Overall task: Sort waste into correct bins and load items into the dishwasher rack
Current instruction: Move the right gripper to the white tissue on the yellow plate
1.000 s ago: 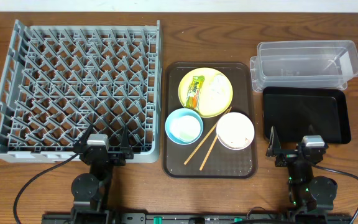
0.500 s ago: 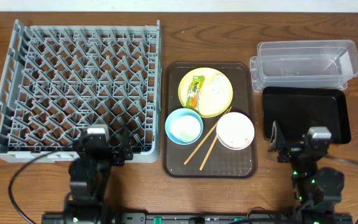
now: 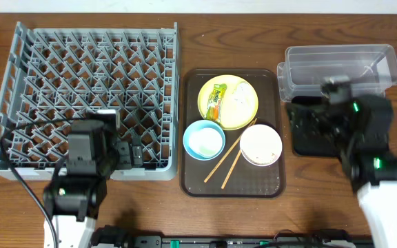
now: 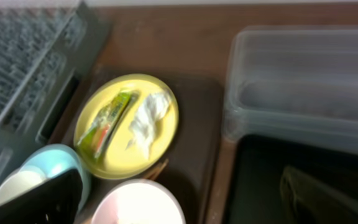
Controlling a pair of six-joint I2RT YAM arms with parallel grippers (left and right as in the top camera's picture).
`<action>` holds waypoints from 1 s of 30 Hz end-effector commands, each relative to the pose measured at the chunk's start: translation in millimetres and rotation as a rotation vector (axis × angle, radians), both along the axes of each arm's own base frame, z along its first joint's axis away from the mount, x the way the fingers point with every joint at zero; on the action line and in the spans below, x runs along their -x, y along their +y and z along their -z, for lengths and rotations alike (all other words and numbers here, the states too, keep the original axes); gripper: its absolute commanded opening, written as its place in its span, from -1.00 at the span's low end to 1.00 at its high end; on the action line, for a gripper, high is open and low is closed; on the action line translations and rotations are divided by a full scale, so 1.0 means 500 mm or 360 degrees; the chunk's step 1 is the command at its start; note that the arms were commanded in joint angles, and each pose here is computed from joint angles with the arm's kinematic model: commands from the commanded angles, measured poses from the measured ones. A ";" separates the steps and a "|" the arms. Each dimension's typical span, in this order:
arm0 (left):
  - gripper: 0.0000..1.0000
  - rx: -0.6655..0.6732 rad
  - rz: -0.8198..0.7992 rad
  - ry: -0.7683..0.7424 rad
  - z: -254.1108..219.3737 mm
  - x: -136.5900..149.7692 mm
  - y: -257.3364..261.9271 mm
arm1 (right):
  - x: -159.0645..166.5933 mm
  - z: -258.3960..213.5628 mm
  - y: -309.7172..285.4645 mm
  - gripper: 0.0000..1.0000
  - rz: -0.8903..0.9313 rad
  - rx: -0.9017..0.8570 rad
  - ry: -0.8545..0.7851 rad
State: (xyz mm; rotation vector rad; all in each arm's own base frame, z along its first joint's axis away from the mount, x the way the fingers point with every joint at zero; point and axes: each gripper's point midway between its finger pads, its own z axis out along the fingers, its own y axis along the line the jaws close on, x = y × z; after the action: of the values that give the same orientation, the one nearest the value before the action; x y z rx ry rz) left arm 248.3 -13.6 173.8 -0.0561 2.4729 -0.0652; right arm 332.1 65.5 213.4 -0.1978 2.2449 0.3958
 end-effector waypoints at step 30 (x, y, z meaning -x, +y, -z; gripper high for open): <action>0.96 0.0021 -0.0006 0.0076 -0.021 -0.014 -0.005 | -0.191 0.314 0.257 0.21 -0.0175 0.0171 0.0654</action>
State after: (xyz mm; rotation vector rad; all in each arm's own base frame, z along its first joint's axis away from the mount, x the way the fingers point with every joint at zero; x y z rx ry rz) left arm 252.0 -13.8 175.1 -0.0576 2.5422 -0.0594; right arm 422.4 190.3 63.5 -0.3726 2.6595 0.4464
